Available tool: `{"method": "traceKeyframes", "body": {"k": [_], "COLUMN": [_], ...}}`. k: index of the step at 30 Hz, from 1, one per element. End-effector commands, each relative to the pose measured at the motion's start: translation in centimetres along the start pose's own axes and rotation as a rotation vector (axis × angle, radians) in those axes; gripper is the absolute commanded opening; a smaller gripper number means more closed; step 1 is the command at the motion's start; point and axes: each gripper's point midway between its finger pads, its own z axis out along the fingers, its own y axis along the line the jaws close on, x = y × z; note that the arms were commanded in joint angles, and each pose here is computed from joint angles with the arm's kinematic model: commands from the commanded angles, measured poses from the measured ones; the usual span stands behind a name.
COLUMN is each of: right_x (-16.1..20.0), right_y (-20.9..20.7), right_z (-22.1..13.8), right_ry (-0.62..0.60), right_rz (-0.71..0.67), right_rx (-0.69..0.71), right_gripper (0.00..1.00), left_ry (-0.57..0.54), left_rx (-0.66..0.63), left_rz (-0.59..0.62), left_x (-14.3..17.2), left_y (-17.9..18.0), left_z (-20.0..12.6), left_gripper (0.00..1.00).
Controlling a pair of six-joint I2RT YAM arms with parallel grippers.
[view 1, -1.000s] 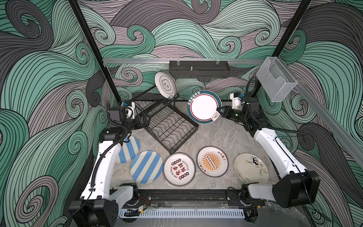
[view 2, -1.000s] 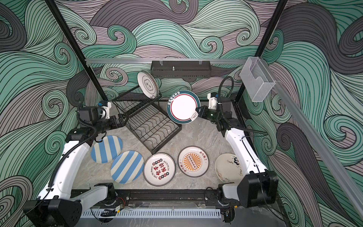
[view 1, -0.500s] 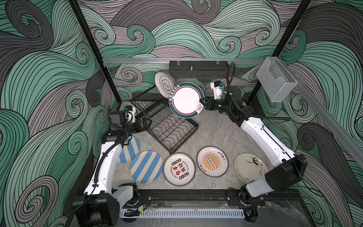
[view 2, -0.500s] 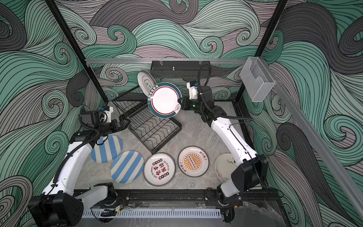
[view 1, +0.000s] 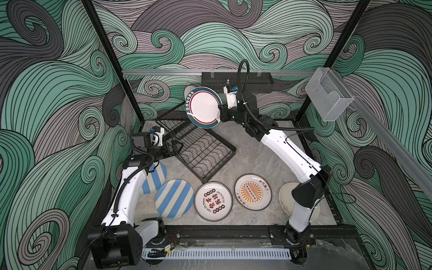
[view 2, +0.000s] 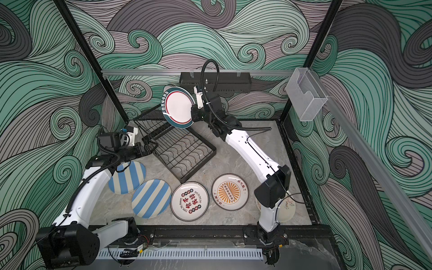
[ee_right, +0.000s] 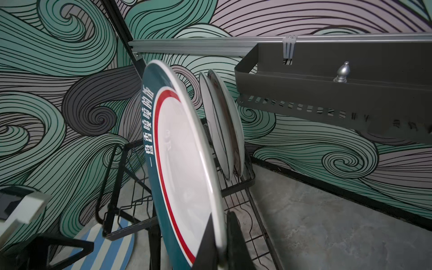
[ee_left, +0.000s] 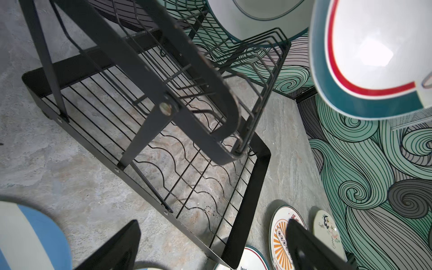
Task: Load plates into a dish rack
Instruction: Place the plate on the dish rack.
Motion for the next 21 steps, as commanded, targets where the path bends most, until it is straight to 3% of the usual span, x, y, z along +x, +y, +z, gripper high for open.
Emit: {"method": "traceKeyframes", "body": {"k": [1,13,21], "right_x": [-2.7,-3.9,-6.0], "right_y": [-0.3,1.4,2.1], "right_z": [0.4,3.7,3.4], "right_ry": [-0.086,-0.160,-0.218], "right_rz": [-0.088,-0.197,-0.227], "right_rx": [0.121,0.268,0.307], "right_gripper": [0.00,0.00,0.00], "left_ry": [0.001,0.013,0.017], "left_rx": [0.038,0.040,0.040], "left_rz": [-0.014,-0.025,-0.029], "left_x": [-0.2,0.0,0.1], "left_y": [-0.2,-0.1,-0.1], "left_z": [0.3,0.5,0.6], "left_gripper": [0.99,0.99,0.99]}}
